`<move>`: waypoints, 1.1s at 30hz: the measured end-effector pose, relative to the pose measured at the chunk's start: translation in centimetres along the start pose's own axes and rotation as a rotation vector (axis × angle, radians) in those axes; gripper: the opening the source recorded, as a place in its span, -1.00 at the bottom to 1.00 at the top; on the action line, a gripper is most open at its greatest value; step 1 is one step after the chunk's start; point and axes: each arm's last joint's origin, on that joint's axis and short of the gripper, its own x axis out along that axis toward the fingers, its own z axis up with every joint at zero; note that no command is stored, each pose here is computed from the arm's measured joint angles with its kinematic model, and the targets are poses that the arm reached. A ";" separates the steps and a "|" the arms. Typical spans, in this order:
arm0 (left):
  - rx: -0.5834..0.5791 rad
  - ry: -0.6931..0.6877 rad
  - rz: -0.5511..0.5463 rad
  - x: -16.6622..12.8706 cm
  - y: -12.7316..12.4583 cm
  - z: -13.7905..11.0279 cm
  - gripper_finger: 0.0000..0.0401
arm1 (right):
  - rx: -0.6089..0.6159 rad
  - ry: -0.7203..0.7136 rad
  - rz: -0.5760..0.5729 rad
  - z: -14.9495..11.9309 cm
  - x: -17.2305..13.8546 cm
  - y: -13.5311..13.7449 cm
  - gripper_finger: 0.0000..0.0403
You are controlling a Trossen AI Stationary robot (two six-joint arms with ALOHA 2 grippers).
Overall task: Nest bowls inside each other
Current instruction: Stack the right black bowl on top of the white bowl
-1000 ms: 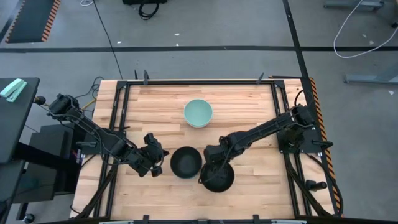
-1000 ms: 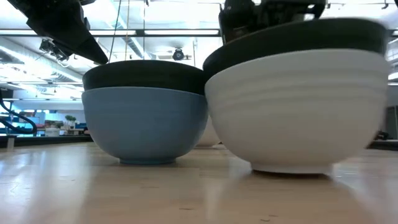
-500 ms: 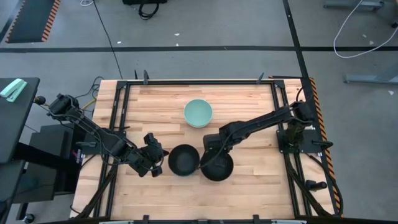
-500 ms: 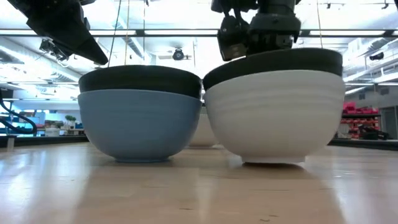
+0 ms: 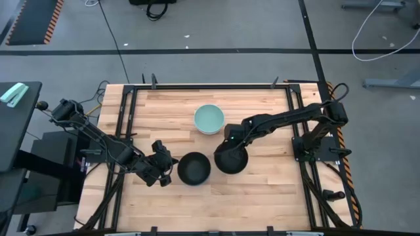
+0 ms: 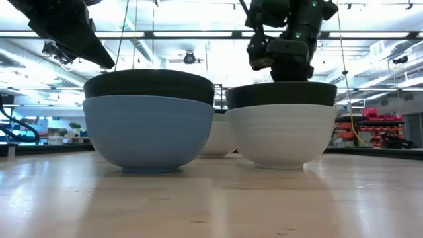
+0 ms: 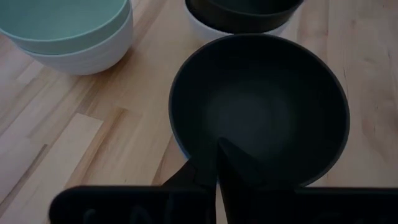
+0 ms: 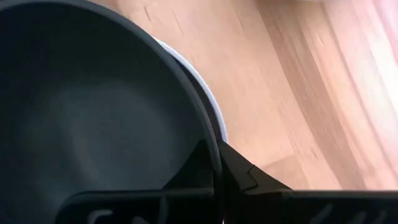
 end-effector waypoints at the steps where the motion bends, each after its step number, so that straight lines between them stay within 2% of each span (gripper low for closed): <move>1: 0.000 0.000 0.000 0.0 0.0 0.0 -0.91 | 0.009 0.001 0.002 -0.2 0.0 -0.2 -0.98; 8: 0.000 0.000 0.000 0.0 0.0 0.0 -0.86 | 0.024 0.028 0.029 -1.1 0.4 -0.5 -0.98; 15: -0.001 -0.001 0.000 0.0 0.0 0.0 -0.88 | 0.010 -0.014 0.136 -0.4 0.4 0.1 -0.98; 33: 0.007 -0.001 0.000 0.0 0.0 0.0 -0.90 | 0.045 -0.010 0.114 -0.5 0.4 0.0 -0.94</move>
